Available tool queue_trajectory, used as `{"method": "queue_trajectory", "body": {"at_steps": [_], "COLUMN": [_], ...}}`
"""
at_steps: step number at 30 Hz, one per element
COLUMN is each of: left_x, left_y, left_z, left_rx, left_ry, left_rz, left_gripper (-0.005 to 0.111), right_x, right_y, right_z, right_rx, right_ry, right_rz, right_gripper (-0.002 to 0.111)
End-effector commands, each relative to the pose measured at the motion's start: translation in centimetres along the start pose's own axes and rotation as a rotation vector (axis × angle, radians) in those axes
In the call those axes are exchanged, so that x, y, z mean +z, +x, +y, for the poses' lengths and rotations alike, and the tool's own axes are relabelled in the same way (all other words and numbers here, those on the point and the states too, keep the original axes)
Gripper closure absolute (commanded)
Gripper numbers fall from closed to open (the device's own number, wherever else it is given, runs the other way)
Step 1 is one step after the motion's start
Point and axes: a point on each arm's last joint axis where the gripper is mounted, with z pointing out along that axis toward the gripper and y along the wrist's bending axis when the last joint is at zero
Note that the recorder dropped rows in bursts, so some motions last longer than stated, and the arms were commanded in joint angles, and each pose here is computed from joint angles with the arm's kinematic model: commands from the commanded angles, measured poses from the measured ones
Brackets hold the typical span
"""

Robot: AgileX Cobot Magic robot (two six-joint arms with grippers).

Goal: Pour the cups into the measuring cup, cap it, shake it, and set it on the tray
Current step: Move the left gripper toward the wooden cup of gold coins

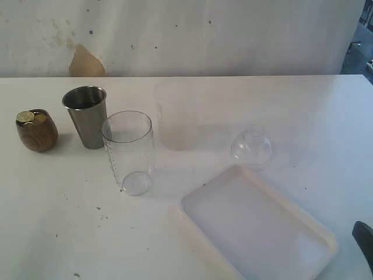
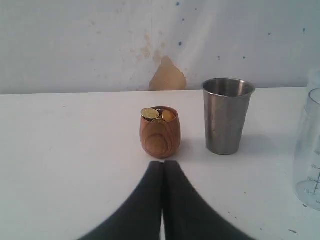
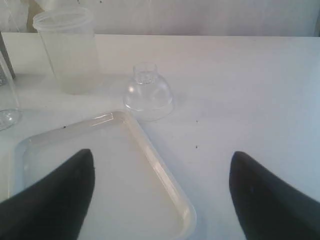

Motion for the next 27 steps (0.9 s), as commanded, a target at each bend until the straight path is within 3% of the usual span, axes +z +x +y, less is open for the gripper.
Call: {"method": "queue_trajectory", "body": {"at_steps": [1,6,12,14,16,17,18,21,27], "left_x": [0.0,-0.3,-1.1,-1.3,-1.5,-1.5,-1.5,-1.6,0.4], "left_y": [-0.1,-2.1,-4.3,-4.6,-4.8,-4.9,-4.9,-5.0,-5.1], "left_z": [0.0,0.0,0.0,0.0,0.0,0.0,0.0,0.0,0.0], "left_rx": [0.012,0.002,-0.167,-0.216,-0.262,-0.264,-0.264,-0.264,-0.234], "left_ry": [-0.002,-0.001,0.041,0.058,0.075,0.076,0.077,0.079,0.058], "left_rz": [-0.027,-0.252,-0.506,-0.55,-0.575,-0.578,-0.585,-0.598,-0.509], "left_gripper": [0.106,0.106,0.1,0.089,0.068,0.057,0.038,0.004,0.007], "right_x": [0.0,0.0,0.0,0.0,0.0,0.0,0.0,0.0,0.0], "right_y": [0.1,0.1,0.1,0.1,0.1,0.1,0.1,0.1,0.1], "right_z": [0.0,0.0,0.0,0.0,0.0,0.0,0.0,0.0,0.0], "right_rx": [0.0,0.0,0.0,0.0,0.0,0.0,0.0,0.0,0.0], "right_ry": [0.004,0.004,0.004,0.004,0.004,0.004,0.004,0.004,0.004], "right_rz": [-0.01,-0.01,-0.01,-0.01,-0.01,-0.01,-0.01,-0.01,-0.01], "right_gripper": [0.039,0.039,0.039,0.039,0.039,0.039,0.039,0.039,0.039]}}
